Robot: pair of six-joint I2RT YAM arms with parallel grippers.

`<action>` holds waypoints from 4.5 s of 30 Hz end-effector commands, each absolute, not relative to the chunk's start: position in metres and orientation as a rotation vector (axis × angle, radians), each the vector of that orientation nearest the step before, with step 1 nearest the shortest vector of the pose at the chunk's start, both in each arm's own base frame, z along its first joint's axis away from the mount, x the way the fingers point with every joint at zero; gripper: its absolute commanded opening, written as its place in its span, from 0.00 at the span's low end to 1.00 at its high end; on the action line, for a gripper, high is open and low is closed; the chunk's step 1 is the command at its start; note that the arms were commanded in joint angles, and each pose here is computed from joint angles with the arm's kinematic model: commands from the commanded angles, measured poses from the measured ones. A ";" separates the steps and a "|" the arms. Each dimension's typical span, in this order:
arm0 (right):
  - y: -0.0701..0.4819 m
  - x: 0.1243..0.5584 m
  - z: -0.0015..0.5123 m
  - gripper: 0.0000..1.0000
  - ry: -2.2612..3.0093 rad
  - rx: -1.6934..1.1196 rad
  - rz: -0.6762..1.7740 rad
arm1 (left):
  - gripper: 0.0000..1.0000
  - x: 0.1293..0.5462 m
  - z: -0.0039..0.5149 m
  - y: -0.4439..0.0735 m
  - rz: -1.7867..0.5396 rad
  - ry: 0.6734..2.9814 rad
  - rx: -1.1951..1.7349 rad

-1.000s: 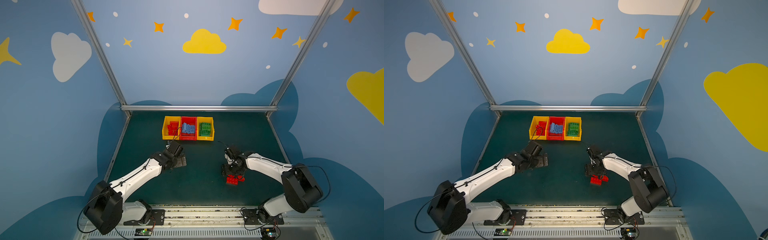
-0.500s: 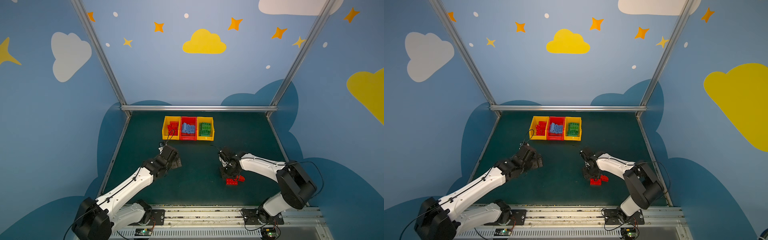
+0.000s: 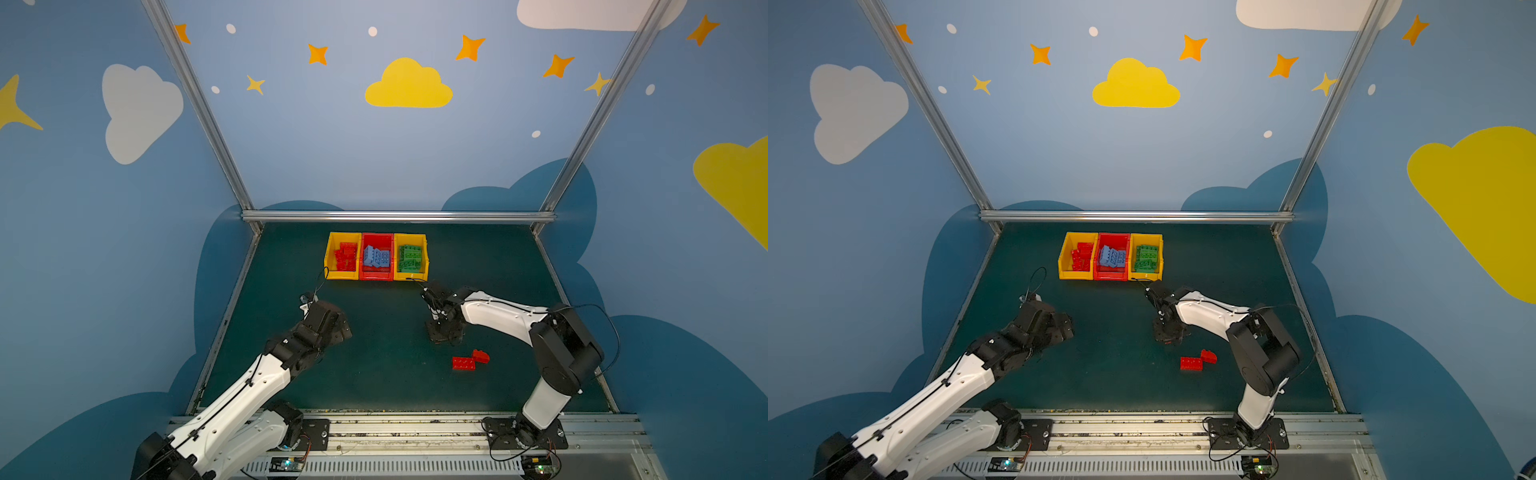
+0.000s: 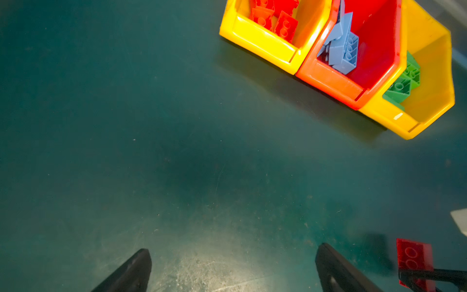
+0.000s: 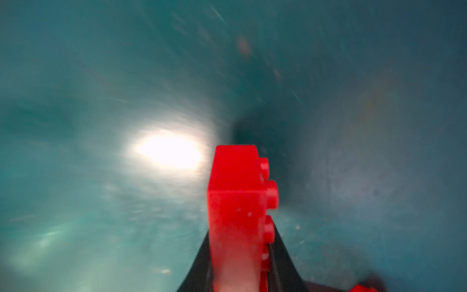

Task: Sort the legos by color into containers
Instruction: 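Carry the red brick with the right gripper into the yellow bin and release, then grasp a remaining red brick with the left gripper while the right gripper withdraws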

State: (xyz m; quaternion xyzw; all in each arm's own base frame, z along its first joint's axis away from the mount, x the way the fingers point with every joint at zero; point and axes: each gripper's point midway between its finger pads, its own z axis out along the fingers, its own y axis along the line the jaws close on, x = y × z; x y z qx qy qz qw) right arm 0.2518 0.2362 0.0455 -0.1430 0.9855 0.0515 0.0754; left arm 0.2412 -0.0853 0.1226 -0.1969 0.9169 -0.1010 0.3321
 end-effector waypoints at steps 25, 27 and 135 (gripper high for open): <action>0.524 0.447 0.153 0.11 2.205 -0.752 1.019 | 1.00 0.227 0.119 -0.054 -0.289 2.369 -0.792; 0.530 0.460 0.153 0.12 2.168 -0.728 1.015 | 1.00 0.229 0.119 -0.053 -0.264 2.383 -0.782; 0.006 0.262 0.172 0.95 2.436 0.568 0.279 | 0.55 0.212 0.005 -0.418 -0.023 2.838 0.546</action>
